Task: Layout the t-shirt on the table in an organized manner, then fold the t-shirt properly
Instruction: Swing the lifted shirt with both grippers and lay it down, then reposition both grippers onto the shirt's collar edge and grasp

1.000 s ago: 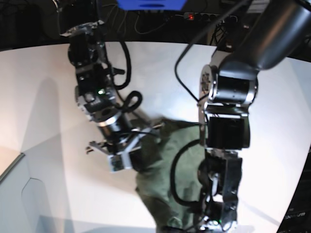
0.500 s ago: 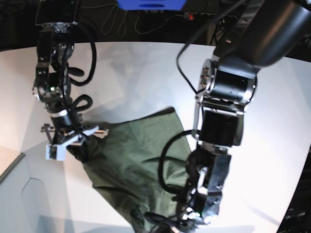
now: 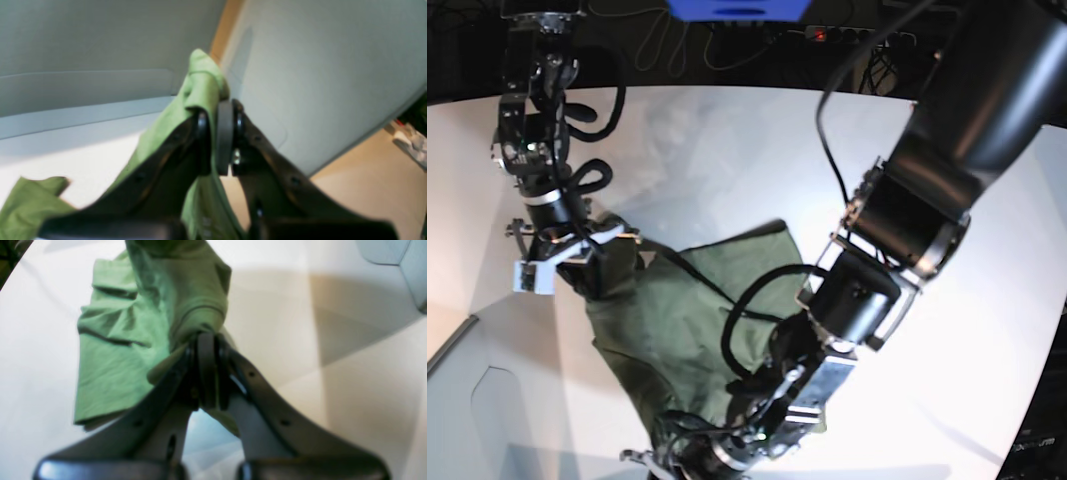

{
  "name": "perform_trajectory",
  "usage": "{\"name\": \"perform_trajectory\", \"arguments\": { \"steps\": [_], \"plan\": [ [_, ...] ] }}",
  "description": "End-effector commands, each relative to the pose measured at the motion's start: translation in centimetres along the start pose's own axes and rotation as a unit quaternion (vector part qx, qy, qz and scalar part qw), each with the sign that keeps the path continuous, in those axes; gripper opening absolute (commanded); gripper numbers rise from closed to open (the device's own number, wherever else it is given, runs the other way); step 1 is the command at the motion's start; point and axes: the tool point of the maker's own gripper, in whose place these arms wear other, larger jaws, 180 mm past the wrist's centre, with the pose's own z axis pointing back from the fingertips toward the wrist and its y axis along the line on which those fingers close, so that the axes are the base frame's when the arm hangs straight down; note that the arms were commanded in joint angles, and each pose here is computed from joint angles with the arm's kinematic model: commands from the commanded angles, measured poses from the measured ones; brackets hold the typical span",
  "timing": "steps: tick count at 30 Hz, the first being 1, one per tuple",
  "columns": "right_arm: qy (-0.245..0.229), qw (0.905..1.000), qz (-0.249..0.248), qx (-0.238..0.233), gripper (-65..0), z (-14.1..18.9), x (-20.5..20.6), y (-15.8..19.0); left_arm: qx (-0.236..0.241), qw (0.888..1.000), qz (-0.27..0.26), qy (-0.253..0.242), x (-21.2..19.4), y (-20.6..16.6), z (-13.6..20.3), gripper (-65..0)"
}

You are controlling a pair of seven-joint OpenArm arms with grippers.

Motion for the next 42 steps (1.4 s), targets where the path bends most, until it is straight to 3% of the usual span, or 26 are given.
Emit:
{"name": "perform_trajectory", "arguments": {
  "steps": [1, 4, 7, 11, 16, 23, 30, 37, 42],
  "plan": [
    [-0.030, 0.9995, 0.002, -0.008, -65.0, 0.2, 1.8, -0.8, -0.026, 0.999, -0.009, -0.035, 3.3, -1.9, -0.9, -57.8],
    [-0.035, 0.9990, -0.002, -0.030, -65.0, 0.5, 2.1, -2.4, -0.045, 0.999, -0.006, -0.016, 1.8, -3.3, -1.1, -42.3],
    [-0.039, 0.9979, -0.007, -0.051, -65.0, 0.8, 2.3, -4.0, -0.061, 0.998, -0.008, 0.004, 0.2, -4.6, -1.1, -32.0],
    [-0.041, 0.9955, -0.030, -0.080, -65.0, 1.4, 2.0, -5.6, -0.067, 0.998, -0.001, 0.021, -1.6, -5.1, -0.8, -23.1],
    [-0.039, 0.9926, -0.044, -0.106, -65.0, 1.8, 1.5, -7.3, -0.059, 0.998, 0.014, 0.035, -3.9, -4.5, 0.0, -16.7],
    [-0.029, 0.9922, -0.051, -0.110, -65.0, 1.4, 0.7, -7.6, 0.013, 0.996, 0.027, 0.089, -10.3, 3.1, 5.4, -15.8],
    [-0.027, 0.9853, -0.077, -0.150, -65.0, 0.9, 0.2, -10.9, 0.073, 0.991, 0.091, 0.065, -12.7, 8.0, 12.3, -15.8],
    [-0.038, 0.9744, -0.104, -0.196, -65.0, 1.4, 0.5, -14.5, 0.098, 0.980, 0.140, 0.100, -16.8, 8.2, 19.0, -15.8],
    [-0.046, 0.9741, -0.104, -0.195, -64.7, 1.3, 1.1, -14.5, 0.113, 0.970, 0.178, 0.118, -20.3, 6.9, 22.0, -15.8]
  ]
}}
